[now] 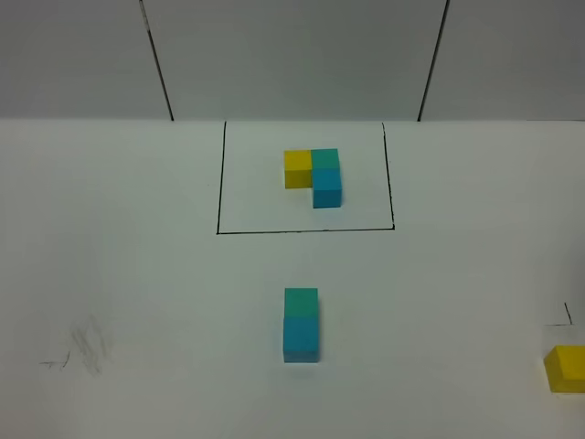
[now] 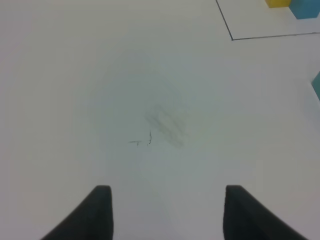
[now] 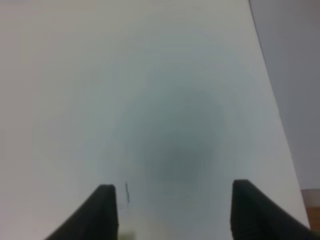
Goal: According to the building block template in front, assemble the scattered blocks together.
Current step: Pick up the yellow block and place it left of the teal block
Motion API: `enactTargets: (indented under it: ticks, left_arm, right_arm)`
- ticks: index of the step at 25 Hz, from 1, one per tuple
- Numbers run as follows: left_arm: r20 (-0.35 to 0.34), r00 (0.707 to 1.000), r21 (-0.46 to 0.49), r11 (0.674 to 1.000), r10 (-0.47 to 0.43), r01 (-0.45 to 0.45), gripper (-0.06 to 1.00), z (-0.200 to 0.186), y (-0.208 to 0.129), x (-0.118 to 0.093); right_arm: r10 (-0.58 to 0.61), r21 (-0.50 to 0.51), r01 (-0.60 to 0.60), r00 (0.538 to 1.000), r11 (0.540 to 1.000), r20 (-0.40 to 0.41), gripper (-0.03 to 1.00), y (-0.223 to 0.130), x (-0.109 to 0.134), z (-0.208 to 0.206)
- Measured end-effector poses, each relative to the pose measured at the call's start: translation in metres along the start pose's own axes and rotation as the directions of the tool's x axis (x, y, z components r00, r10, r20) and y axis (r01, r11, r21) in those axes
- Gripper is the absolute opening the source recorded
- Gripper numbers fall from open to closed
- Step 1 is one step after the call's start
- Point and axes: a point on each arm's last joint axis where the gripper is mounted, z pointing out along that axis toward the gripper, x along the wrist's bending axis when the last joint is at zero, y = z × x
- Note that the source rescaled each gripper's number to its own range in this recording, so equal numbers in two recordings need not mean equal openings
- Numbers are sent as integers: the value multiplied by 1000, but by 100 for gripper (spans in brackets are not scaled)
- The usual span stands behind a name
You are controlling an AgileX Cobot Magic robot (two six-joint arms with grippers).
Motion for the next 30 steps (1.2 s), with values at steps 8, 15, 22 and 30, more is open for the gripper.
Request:
enactTargets:
  ticks: [8, 15, 22, 30]
  left_arm:
    - [0, 1000, 0, 1000, -1, 1, 29, 0, 0, 0]
    - [0, 1000, 0, 1000, -1, 1, 29, 0, 0, 0]
    - [0, 1000, 0, 1000, -1, 1, 29, 0, 0, 0]
    - [0, 1000, 0, 1000, -1, 1, 29, 0, 0, 0]
  right_arm:
    - [-263, 212, 274, 962, 938, -78, 56, -54, 6, 38]
    - [-189, 316, 209, 977, 925, -94, 98, -86, 7, 65]
    - [26, 335, 25, 989, 942, -147, 98, -99, -7, 90]
    - [1, 340, 53, 987, 939, -158, 96, -112, -5, 101]
